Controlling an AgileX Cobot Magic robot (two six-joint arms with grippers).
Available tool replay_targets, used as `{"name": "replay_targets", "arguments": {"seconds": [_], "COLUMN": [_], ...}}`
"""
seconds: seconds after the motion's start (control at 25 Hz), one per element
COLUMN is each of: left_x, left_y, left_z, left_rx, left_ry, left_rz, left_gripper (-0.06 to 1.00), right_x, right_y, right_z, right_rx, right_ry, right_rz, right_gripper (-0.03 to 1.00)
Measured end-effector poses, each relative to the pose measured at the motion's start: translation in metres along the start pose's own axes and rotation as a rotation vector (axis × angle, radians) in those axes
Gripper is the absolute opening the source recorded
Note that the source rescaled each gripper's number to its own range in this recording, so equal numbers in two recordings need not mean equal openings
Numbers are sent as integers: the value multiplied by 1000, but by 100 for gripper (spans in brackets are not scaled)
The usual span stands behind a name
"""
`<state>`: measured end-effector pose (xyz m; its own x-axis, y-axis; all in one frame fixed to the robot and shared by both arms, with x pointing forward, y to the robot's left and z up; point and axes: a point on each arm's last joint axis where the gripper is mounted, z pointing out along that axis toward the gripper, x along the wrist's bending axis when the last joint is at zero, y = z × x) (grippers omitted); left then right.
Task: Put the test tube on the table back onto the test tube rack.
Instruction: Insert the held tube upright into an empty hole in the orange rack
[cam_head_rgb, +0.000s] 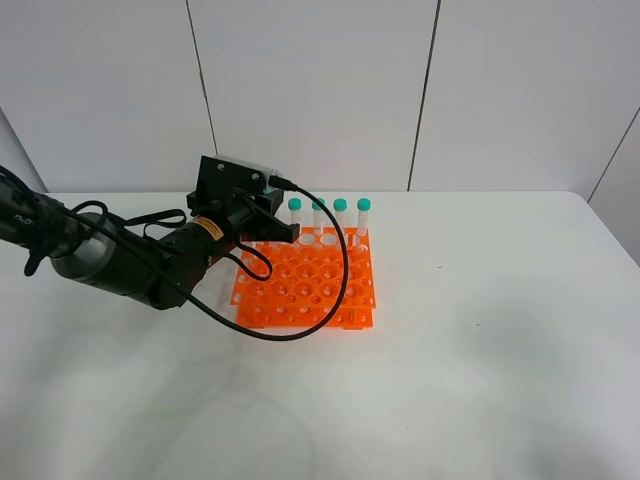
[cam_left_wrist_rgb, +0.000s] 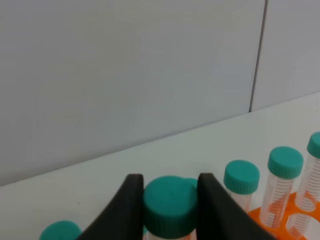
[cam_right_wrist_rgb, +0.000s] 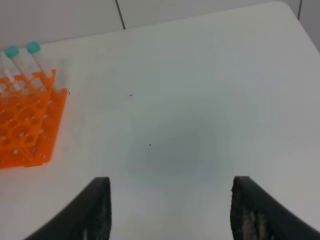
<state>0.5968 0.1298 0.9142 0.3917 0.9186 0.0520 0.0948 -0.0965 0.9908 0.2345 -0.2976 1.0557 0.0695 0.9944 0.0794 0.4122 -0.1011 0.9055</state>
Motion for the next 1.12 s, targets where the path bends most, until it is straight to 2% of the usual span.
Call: {"name": "replay_targets", "arguments": {"seconds": [1.12], "left_x": [0], "left_y": [-11], "left_z": [2], "left_rx": [9], "left_ry": [3], "left_rz": [-1], "left_gripper": [0], "right_x": [0], "right_y": [0], "right_z": [0], "right_rx": [0], "right_ry": [1], "right_rz": [0], "right_gripper": [67]}}
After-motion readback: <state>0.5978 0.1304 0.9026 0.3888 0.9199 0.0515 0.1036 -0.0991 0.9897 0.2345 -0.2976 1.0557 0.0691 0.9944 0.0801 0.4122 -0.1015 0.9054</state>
